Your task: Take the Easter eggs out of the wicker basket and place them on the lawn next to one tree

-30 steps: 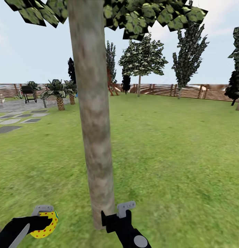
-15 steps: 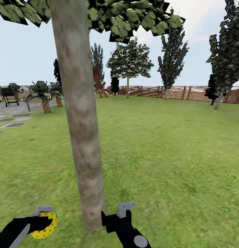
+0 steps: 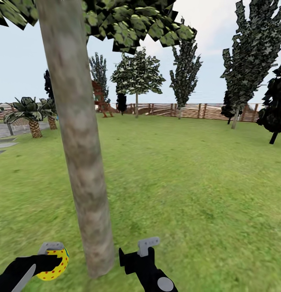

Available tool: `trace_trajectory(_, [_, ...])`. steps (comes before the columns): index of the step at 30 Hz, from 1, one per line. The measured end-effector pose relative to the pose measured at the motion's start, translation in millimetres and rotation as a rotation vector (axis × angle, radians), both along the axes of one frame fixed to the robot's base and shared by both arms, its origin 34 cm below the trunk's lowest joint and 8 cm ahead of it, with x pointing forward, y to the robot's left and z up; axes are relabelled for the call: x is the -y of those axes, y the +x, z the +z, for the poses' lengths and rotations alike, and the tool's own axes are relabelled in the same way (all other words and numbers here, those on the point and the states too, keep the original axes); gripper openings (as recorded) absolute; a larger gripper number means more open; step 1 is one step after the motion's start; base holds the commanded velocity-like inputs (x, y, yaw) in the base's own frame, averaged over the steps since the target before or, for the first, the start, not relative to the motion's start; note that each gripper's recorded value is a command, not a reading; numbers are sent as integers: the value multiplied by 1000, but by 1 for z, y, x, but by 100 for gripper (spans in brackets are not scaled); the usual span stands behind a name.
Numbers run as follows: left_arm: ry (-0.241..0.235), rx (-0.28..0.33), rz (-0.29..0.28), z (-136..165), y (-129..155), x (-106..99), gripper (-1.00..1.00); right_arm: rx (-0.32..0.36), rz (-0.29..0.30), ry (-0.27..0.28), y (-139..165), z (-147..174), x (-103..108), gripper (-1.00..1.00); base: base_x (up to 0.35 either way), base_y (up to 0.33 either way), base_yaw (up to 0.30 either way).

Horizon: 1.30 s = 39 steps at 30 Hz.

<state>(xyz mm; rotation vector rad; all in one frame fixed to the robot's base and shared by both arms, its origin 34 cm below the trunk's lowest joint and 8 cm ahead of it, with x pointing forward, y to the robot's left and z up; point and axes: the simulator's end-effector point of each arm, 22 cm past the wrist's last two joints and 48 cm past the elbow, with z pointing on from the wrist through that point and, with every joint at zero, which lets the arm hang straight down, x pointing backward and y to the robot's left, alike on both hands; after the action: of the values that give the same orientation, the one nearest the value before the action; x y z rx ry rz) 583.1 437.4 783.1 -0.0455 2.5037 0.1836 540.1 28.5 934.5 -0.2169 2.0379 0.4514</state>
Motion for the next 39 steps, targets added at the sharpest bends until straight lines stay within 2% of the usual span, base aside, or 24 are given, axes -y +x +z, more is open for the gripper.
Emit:
trace_trajectory(11, [-3,8,1,-12,2,2,-100,13,0,0,2,-10,0,100,-264,0,-224])
trace_trajectory(17, [-5,15,1,-17,4,3,-100,20,0,-1,2,-15,0,100,-83,0,-202])
trace_trajectory(24, [-4,15,1,-27,4,3,-100,20,1,3,2,-24,-1,100,-12,0,-24])
trace_trajectory(29, [-4,12,1,-36,4,3,-100,-15,4,49,0,-35,-5,100,-180,0,-1])
trace_trajectory(39, [-7,5,-1,-56,4,6,-100,-32,1,50,0,-55,-5,100,-39,0,0])
